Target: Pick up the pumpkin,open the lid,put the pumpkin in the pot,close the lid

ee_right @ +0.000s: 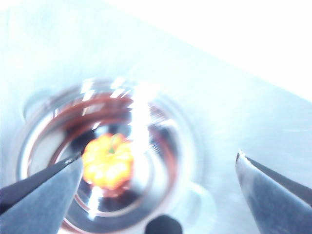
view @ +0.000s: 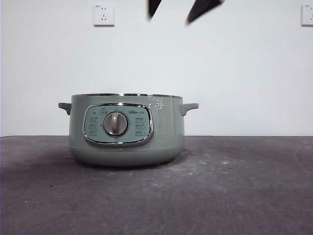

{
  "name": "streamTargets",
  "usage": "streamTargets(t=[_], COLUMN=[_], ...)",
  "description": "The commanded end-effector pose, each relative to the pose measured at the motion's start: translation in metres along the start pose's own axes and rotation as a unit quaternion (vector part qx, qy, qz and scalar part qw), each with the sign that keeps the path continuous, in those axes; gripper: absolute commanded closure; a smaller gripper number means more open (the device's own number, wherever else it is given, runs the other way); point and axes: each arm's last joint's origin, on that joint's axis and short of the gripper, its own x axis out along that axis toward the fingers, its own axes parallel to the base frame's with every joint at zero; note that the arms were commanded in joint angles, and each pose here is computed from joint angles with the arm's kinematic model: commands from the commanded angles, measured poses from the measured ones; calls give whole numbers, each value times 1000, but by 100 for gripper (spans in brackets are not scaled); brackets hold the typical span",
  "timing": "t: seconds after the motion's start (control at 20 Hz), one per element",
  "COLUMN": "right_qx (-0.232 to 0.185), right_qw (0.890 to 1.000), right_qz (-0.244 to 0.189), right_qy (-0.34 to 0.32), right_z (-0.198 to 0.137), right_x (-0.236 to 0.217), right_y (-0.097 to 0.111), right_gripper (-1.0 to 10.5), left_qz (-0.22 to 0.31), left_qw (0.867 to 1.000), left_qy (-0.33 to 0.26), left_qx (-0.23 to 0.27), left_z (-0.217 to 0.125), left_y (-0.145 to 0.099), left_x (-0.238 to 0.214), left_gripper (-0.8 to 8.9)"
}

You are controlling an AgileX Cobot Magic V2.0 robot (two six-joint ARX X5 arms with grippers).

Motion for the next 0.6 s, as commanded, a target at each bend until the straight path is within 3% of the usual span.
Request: streamTargets(t=[0.05,0.3,0.6], right_qx=[28,35,43], right_qw=[999,996,996], right_qz=[-6,-3,17], right_qy=[-37,-81,-70], right_z=[8,-2,-20], right_x=[-61,-166,-210], right_y=[-11,-23,-22], right_gripper=[411,411,411], left_qz=[-4,-19,-40], left_qw=[1000,1000,999], left_qy=[-19,12,16], left_qx=[12,16,27], left_z=[10,16,16], left_y=[5,17,15], left_x=[20,93,150], left_gripper=[822,822,822])
